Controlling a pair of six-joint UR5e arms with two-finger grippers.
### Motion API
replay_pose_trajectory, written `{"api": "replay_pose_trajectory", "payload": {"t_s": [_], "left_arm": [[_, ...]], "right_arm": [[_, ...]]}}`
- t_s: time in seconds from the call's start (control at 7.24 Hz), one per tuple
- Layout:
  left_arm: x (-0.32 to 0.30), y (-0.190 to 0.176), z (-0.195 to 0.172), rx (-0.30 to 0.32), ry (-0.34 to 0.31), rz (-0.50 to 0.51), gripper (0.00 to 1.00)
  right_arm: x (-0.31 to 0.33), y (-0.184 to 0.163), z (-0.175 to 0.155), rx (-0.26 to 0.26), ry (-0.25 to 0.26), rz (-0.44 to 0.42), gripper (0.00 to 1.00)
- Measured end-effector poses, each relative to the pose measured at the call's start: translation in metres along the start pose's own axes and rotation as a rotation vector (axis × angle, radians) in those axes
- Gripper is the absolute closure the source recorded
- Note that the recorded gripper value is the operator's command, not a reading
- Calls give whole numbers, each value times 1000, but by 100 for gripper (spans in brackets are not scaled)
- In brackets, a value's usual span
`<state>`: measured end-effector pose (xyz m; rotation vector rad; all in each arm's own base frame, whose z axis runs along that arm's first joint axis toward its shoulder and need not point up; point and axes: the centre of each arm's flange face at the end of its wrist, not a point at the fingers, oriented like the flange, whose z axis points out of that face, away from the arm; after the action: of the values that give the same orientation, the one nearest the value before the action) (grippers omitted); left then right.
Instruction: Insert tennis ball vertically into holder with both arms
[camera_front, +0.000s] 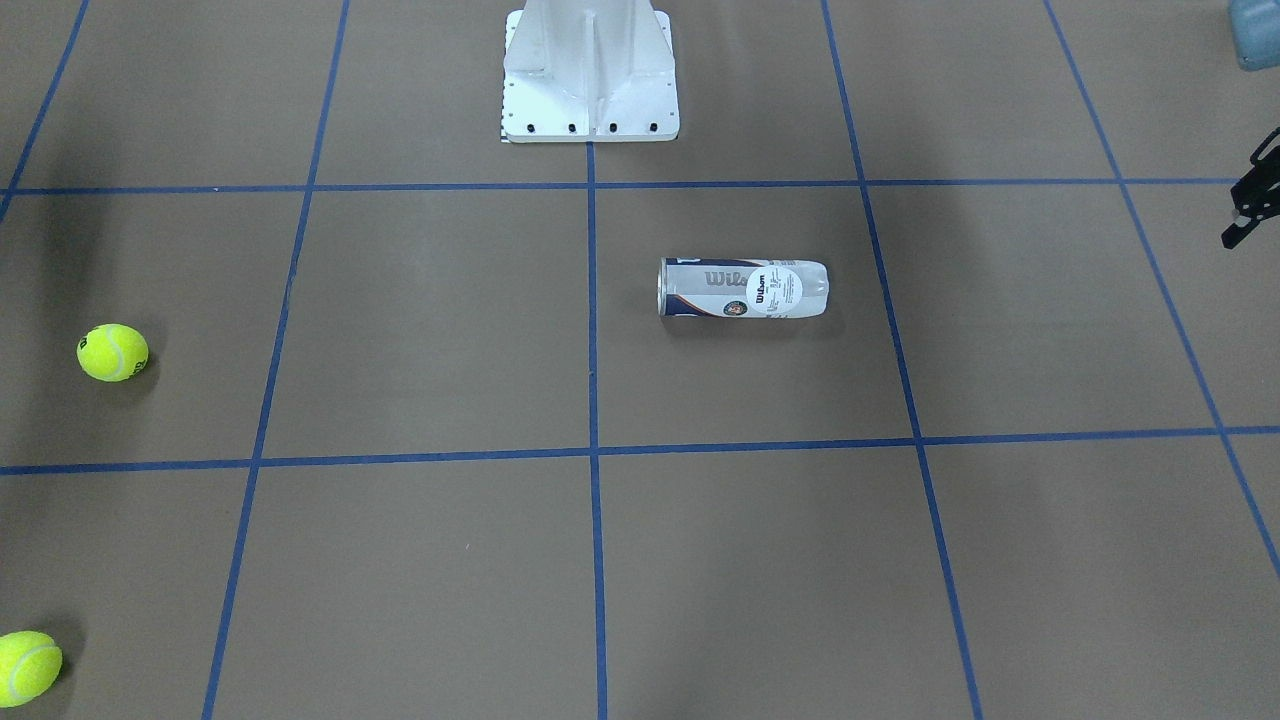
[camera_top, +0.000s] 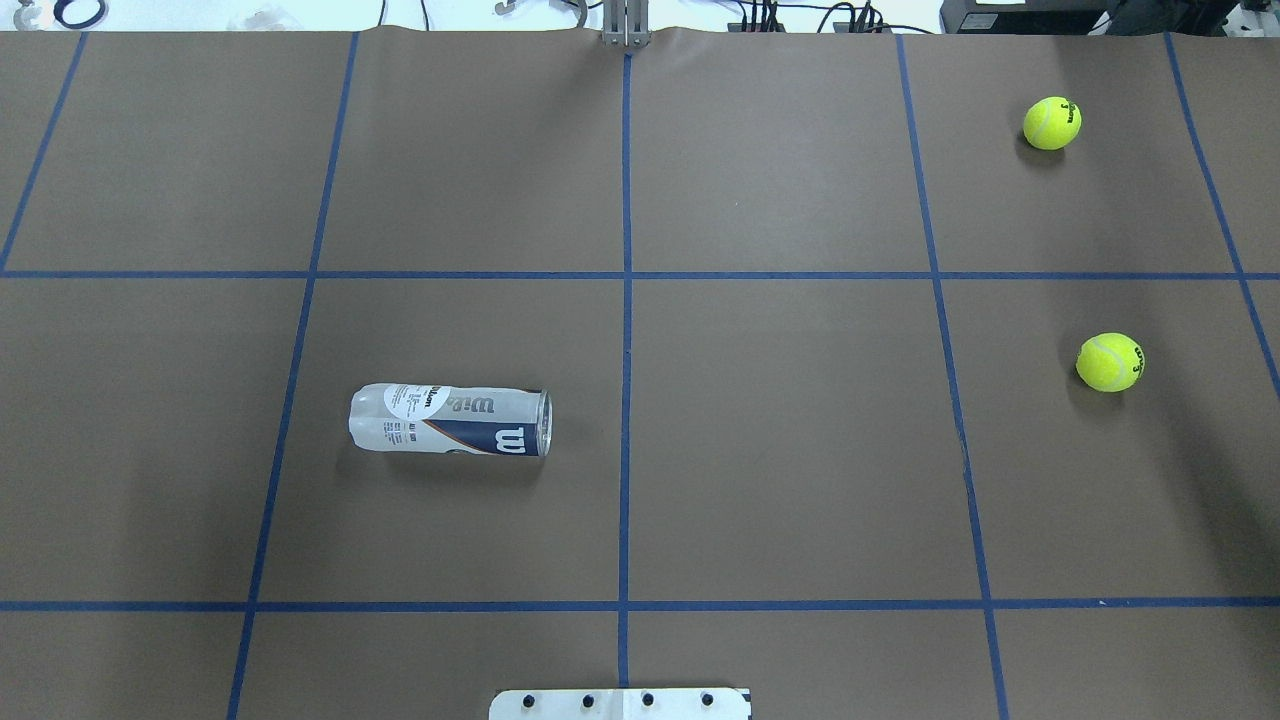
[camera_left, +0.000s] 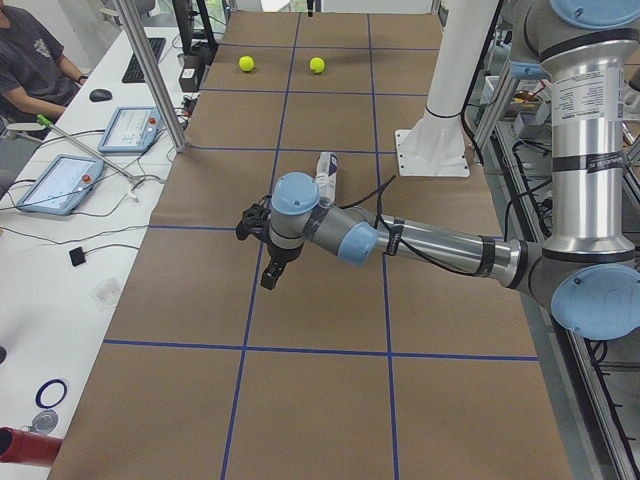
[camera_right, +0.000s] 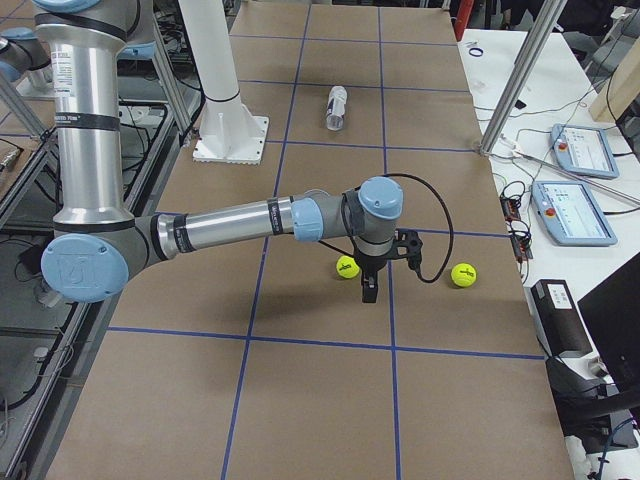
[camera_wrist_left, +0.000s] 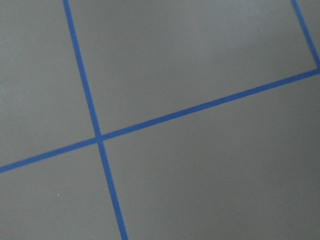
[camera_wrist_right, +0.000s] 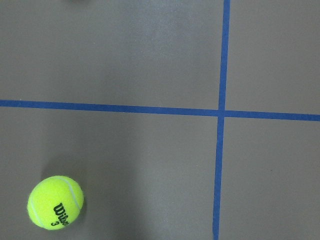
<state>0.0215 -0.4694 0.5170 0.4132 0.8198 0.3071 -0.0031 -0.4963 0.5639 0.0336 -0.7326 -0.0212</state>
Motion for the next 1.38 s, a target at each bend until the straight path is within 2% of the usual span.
{"api": "replay_pose_trajectory", "payload": {"t_s": [0.14, 0.28, 0.41, 0.55, 0.69, 0.97, 1.38], "left_arm": [[18, -17, 4, 17, 18, 53, 8], [46, -41, 13, 27, 45, 115, 16], [85, -72, 24, 36, 80, 185, 16], [129, -97, 37, 38, 119, 256, 2], [177, -115, 53, 39, 145, 327, 1], [280, -144, 80, 74, 158, 464, 1], [394, -155, 97, 102, 260, 609, 1]], "right_arm": [[1, 2, 1, -2, 0, 2, 1], [2, 3, 1, -4, 1, 4, 1], [2, 3, 1, -4, 1, 4, 1], [2, 4, 1, -4, 1, 4, 1], [2, 4, 1, -5, 1, 4, 1], [1, 4, 1, -4, -1, 4, 1], [1, 4, 1, -4, -3, 5, 1]]}}
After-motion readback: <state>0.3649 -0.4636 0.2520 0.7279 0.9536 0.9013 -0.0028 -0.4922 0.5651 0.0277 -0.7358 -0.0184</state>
